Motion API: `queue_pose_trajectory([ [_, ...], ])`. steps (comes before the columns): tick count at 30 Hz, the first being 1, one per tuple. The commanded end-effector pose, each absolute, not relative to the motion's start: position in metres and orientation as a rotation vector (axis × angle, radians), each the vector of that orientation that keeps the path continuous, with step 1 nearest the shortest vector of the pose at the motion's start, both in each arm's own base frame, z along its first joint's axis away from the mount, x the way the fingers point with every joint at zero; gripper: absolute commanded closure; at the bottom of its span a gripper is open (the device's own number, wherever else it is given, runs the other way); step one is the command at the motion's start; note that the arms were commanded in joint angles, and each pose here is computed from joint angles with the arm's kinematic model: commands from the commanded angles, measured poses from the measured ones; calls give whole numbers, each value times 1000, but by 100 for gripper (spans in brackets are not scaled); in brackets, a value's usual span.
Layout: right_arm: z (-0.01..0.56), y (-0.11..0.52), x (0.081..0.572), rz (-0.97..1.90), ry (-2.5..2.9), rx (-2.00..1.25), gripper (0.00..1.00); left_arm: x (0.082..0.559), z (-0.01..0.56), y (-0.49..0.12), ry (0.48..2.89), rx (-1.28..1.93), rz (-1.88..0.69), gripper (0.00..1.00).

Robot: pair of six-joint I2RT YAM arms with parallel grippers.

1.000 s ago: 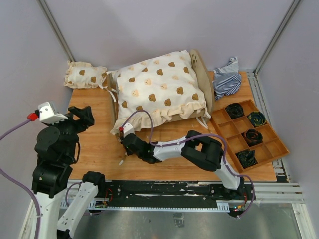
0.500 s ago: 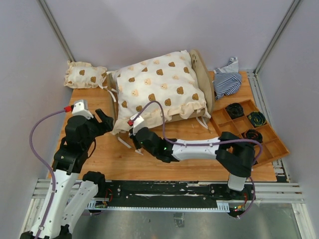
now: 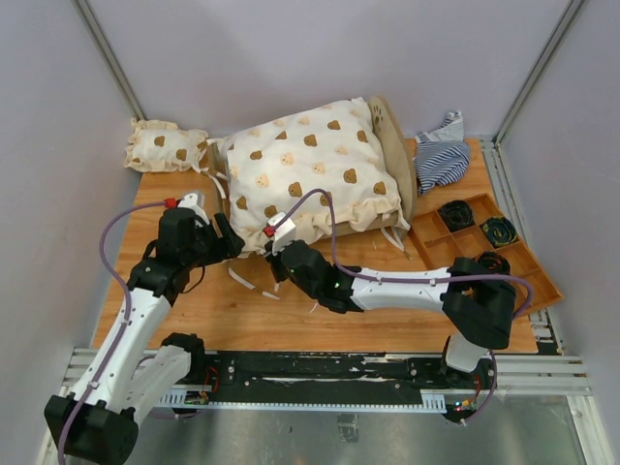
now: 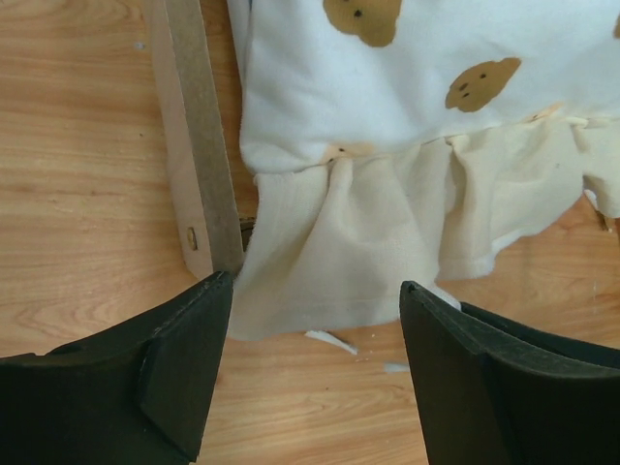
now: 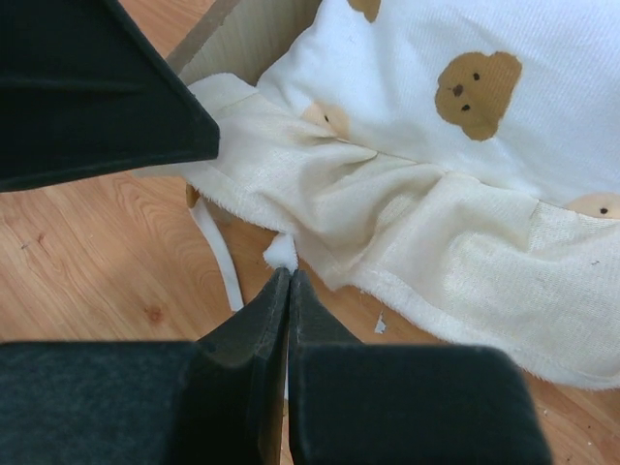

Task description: Set up the pet bed

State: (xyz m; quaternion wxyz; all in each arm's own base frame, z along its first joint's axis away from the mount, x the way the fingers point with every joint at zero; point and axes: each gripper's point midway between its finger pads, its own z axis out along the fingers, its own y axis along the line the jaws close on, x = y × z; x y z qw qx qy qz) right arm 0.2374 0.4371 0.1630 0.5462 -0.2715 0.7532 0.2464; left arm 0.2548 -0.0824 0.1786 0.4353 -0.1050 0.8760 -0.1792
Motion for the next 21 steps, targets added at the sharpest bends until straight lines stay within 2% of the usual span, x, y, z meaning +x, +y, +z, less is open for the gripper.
queue_pose_trajectory([
  [1, 170, 431, 243, 577, 1766, -608, 100, 265, 170, -87, 2191, -233, -452, 26],
  [6, 169, 431, 241, 591, 1763, -608, 100, 275, 154, -90, 2227, -245, -448, 29],
  [11, 166, 430, 241, 587, 1761, -615, 100, 281, 148, -102, 2249, -232, -511, 50],
  [14, 168, 429, 240, 587, 1758, -620, 100, 280, 147, -105, 2266, -229, -532, 55],
  [16, 168, 430, 241, 590, 1756, -619, 100, 279, 149, -104, 2253, -228, -531, 74],
  [20, 171, 434, 240, 602, 1732, -644, 100, 281, 161, -103, 2223, -221, -526, 99],
  [21, 174, 436, 239, 614, 1702, -663, 100, 283, 168, -104, 2204, -217, -537, 100],
])
